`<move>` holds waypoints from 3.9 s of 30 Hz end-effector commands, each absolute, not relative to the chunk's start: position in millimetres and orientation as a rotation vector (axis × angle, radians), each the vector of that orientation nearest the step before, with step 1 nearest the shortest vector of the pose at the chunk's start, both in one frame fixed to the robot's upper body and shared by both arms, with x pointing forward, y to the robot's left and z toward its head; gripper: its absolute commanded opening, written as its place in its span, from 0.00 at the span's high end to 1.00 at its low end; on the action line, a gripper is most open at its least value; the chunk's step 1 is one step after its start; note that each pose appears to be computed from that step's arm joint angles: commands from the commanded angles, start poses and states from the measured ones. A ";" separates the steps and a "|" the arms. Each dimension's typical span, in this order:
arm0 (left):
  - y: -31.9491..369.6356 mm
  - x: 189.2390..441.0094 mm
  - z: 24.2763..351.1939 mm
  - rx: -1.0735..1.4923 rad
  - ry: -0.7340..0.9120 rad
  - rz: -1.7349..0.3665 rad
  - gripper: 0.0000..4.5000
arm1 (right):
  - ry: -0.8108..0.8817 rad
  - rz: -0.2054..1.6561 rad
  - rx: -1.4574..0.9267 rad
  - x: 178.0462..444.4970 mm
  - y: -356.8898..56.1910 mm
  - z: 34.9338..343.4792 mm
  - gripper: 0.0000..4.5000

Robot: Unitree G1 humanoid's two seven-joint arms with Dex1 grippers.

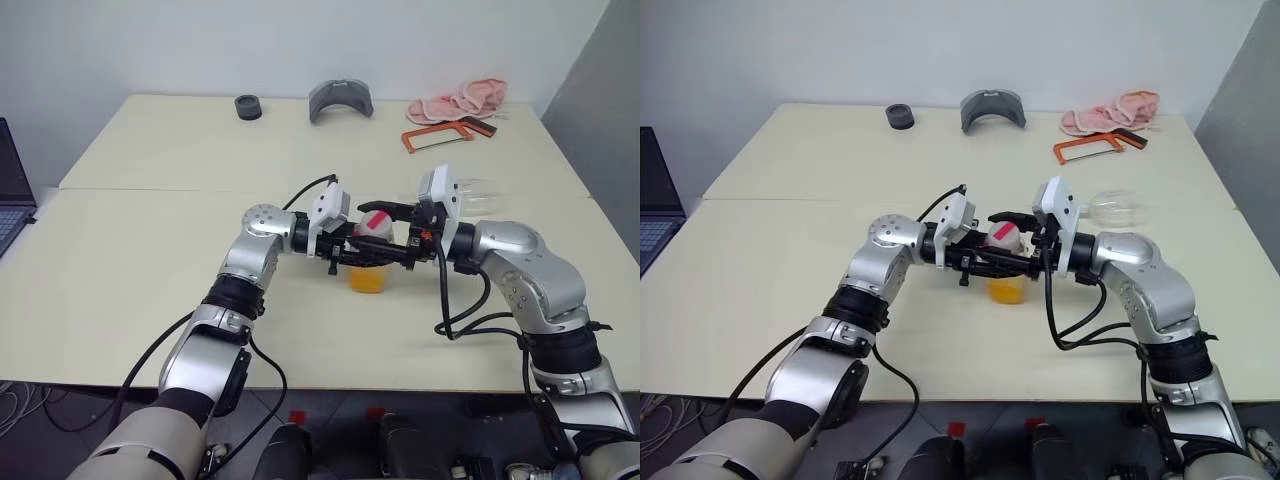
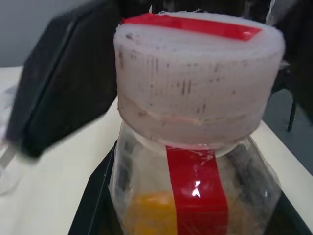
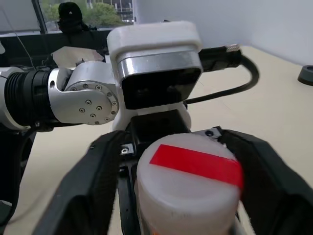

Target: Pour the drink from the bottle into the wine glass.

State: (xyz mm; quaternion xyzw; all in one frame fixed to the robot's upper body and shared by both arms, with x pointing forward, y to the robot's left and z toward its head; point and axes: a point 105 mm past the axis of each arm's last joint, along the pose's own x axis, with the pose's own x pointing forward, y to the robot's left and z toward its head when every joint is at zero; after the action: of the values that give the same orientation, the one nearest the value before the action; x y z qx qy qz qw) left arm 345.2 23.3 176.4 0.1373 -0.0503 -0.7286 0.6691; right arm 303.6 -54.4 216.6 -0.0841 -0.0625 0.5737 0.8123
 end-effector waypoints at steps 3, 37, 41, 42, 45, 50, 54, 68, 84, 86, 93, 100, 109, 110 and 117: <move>23.4 342.8 185.9 0.323 -0.160 -1.637 0.62 | -0.263 1.136 -0.209 281.7 -60.0 243.4 0.00; 23.3 344.1 181.7 0.319 -0.145 -1.630 0.62 | -0.234 0.812 -0.220 292.6 -97.6 227.8 0.00; 23.7 344.8 181.7 0.318 -0.144 -1.628 0.62 | -0.211 0.873 -0.206 283.5 -93.3 225.9 0.00; 23.8 344.9 181.7 0.318 -0.143 -1.627 0.62 | -0.207 0.878 -0.205 282.6 -93.4 225.6 0.00; 24.4 345.3 182.0 0.317 -0.143 -1.625 0.62 | -0.199 0.882 -0.205 282.0 -95.6 225.7 0.00; 25.1 345.7 182.2 0.315 -0.142 -1.621 0.62 | -0.185 0.922 -0.206 275.6 -96.7 227.4 0.00; 25.5 346.0 182.5 0.315 -0.143 -1.617 0.62 | -0.202 0.995 -0.213 263.8 -84.0 233.0 0.00; 24.4 345.7 182.8 0.318 -0.143 -1.622 0.62 | -0.324 0.815 -0.300 297.3 -65.2 239.5 0.00; 24.3 346.0 182.2 0.322 -0.140 -1.625 0.62 | -0.266 0.796 -0.279 289.9 -90.9 232.6 0.00; 24.5 346.0 182.0 0.323 -0.139 -1.626 0.62 | -0.257 0.814 -0.276 287.3 -90.3 231.3 0.00; 24.8 345.9 181.3 0.321 -0.136 -1.625 0.62 | -0.244 0.852 -0.270 281.9 -89.2 230.7 0.00; 25.3 346.0 180.9 0.321 -0.136 -1.622 0.62 | -0.236 0.926 -0.212 271.3 -82.7 234.4 0.00; 24.8 345.5 181.1 0.316 -0.140 -1.625 0.62 | -0.191 0.953 -0.186 274.5 -80.9 234.3 0.00; 24.5 345.4 181.2 0.315 -0.140 -1.626 0.62 | -0.182 0.956 -0.187 276.6 -79.9 233.3 0.00; 21.7 344.4 180.5 0.318 -0.141 -1.635 0.62 | -0.137 1.008 -0.193 288.6 -69.2 231.4 0.00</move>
State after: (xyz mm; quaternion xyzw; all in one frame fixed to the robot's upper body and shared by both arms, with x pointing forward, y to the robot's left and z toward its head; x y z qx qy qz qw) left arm 346.7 25.2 169.7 0.1306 -0.0374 -0.7223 0.6781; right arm 290.3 -71.4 224.4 -0.0851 -0.0529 0.4748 0.8744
